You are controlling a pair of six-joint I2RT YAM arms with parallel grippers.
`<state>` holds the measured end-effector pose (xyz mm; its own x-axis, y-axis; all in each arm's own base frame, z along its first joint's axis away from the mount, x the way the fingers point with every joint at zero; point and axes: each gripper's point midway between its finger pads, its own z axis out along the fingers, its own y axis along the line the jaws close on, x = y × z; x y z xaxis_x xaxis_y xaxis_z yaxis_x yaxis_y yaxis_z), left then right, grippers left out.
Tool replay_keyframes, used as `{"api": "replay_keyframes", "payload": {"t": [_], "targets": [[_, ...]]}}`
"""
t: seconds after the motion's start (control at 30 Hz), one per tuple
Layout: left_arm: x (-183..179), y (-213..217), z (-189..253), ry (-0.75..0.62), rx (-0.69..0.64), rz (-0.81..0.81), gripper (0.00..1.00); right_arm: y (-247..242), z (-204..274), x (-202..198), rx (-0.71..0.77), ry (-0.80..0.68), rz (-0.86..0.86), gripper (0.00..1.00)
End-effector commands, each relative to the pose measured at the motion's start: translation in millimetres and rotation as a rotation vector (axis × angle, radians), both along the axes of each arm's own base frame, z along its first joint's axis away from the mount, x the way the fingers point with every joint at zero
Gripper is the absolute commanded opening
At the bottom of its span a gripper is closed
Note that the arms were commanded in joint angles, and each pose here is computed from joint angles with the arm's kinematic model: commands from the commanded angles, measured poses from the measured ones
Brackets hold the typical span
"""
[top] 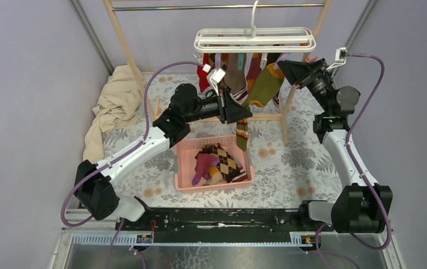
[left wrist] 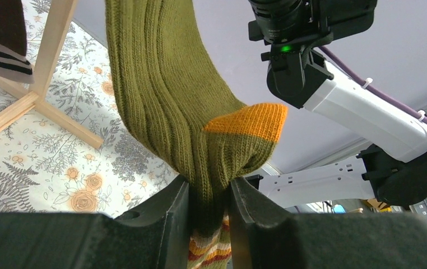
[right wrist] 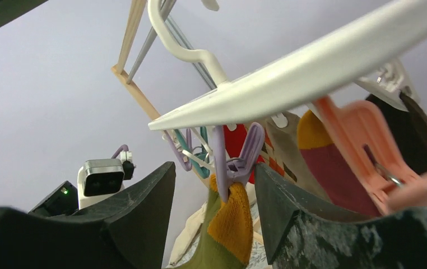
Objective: Remove the socks clipped to the hanger
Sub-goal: Remove the sock from the hanger.
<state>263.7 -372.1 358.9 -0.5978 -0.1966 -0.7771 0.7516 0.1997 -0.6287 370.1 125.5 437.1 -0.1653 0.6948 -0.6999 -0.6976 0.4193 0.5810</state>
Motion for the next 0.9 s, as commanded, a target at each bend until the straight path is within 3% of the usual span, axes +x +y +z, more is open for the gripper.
{"api": "replay_keyframes", "payload": {"t": [0.0, 0.4, 0.87], "targets": [[-5.5, -4.1, 7.7, -0.024, -0.033, -0.038, 0.33, 10.2, 29.1, -2.1, -0.036, -0.097, -0.033, 0.61], [-14.3, -2.2, 11.4, -0.032, -0.036, -0.061, 0.34, 2.8, 15.1, 0.0, -0.061, -0.051, -0.100, 0.60], [-17.8, -3.1, 7.9, -0.026, -0.023, -0.086, 0.34, 3.4, 16.9, 4.6, 0.041, -0.087, -0.019, 0.53]]}}
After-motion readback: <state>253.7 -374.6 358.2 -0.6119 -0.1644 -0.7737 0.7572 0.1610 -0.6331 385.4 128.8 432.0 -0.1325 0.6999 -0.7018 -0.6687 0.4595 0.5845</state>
